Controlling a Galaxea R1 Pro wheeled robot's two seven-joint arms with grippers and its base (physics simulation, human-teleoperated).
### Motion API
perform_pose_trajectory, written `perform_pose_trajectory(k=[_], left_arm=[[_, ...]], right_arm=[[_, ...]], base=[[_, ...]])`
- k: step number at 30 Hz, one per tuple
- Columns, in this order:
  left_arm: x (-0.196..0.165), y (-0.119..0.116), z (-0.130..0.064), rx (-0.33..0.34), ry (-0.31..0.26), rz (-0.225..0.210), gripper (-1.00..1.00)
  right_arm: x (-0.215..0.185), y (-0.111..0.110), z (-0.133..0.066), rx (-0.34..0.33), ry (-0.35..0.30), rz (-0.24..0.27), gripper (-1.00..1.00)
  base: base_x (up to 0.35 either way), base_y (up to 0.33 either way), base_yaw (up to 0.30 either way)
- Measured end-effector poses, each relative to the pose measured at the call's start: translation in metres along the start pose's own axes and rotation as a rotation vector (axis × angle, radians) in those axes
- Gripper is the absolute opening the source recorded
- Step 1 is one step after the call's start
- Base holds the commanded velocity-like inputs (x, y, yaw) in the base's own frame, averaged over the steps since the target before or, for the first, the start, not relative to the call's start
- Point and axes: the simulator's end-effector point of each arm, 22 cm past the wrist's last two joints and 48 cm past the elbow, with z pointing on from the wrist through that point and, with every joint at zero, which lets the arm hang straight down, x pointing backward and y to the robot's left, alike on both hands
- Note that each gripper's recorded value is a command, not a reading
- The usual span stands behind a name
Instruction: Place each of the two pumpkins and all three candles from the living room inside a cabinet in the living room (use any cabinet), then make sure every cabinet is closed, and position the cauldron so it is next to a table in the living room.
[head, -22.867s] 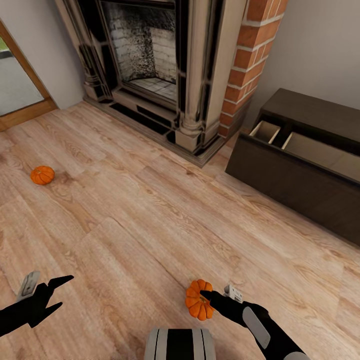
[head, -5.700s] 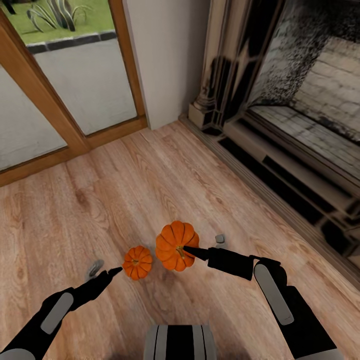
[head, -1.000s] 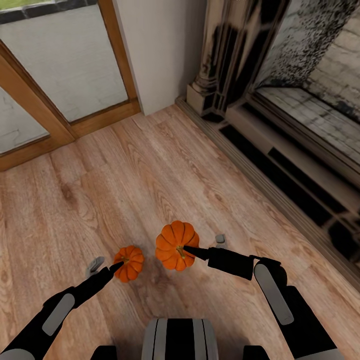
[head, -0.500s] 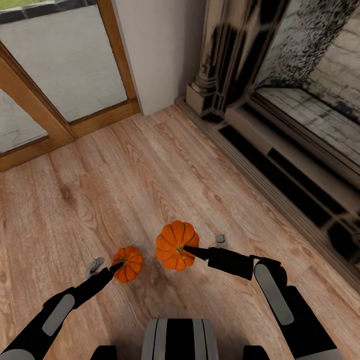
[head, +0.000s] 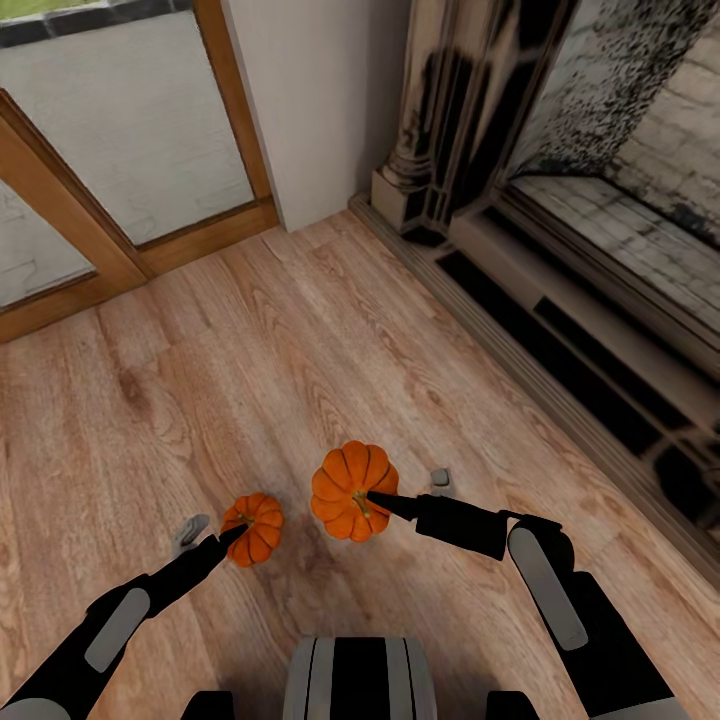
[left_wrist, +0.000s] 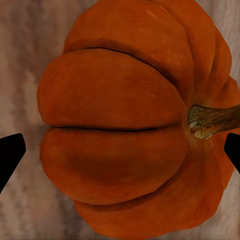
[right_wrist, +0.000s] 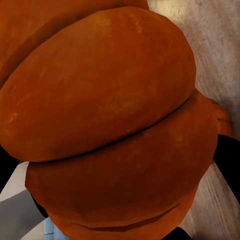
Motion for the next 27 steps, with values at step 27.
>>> perform_pose_trajectory(k=[27], left_arm=[[-0.0010,0.0017,-0.0008,-0.003,-0.001,-0.001,1.00]], right_arm=[[-0.0003,0.0006,0.0000,-0.001,-0.001,-0.001,-1.00]], base=[[0.000,-0.006,0.000]])
